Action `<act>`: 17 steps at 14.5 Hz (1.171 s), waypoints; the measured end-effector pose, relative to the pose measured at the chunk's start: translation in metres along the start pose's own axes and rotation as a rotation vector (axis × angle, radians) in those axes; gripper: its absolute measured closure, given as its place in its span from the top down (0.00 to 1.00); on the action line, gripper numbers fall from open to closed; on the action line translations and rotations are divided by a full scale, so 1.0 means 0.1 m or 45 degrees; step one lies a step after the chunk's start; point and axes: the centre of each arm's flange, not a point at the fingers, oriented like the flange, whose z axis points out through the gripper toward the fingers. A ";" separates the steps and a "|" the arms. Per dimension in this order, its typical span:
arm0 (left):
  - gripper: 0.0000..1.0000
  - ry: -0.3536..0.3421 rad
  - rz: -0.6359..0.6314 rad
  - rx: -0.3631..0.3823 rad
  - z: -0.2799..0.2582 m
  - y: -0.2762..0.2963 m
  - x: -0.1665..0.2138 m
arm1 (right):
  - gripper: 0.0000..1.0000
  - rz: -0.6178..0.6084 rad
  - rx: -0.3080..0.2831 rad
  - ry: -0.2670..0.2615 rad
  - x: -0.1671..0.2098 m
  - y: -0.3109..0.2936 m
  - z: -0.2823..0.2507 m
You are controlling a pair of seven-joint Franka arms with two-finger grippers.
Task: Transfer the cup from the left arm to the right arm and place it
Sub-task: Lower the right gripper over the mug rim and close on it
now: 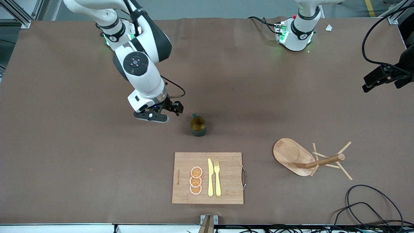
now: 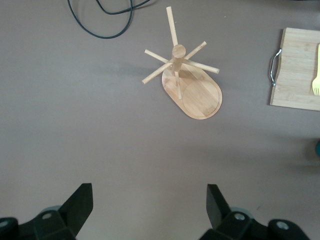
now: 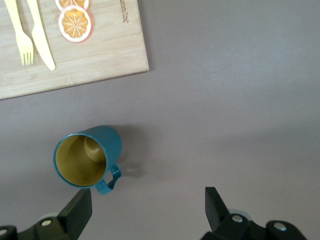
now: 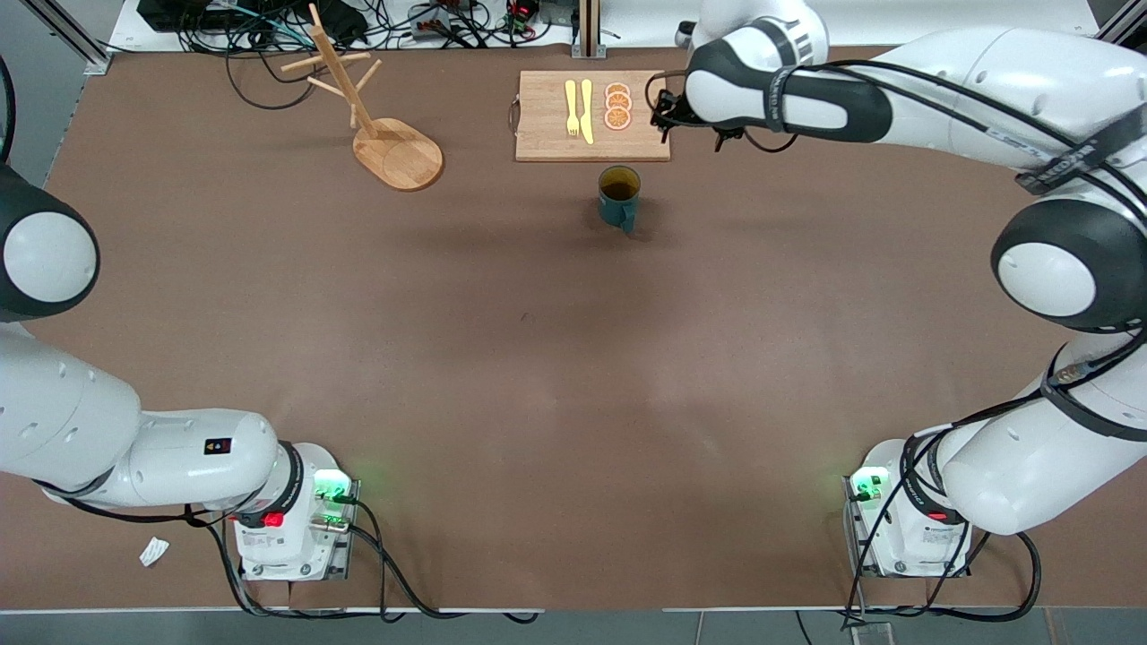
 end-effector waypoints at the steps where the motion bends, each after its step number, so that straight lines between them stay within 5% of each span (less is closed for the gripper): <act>1: 1.00 -0.011 0.019 0.004 -0.01 0.00 -0.04 | 1.00 0.017 0.001 0.004 -0.02 -0.05 0.06; 7: 1.00 -0.113 0.051 0.035 0.25 0.07 -0.33 | 1.00 0.025 0.006 0.013 -0.12 -0.24 0.38; 17: 1.00 -0.129 0.101 0.038 0.50 0.28 -0.35 | 1.00 0.055 0.057 0.043 -0.18 -0.49 0.81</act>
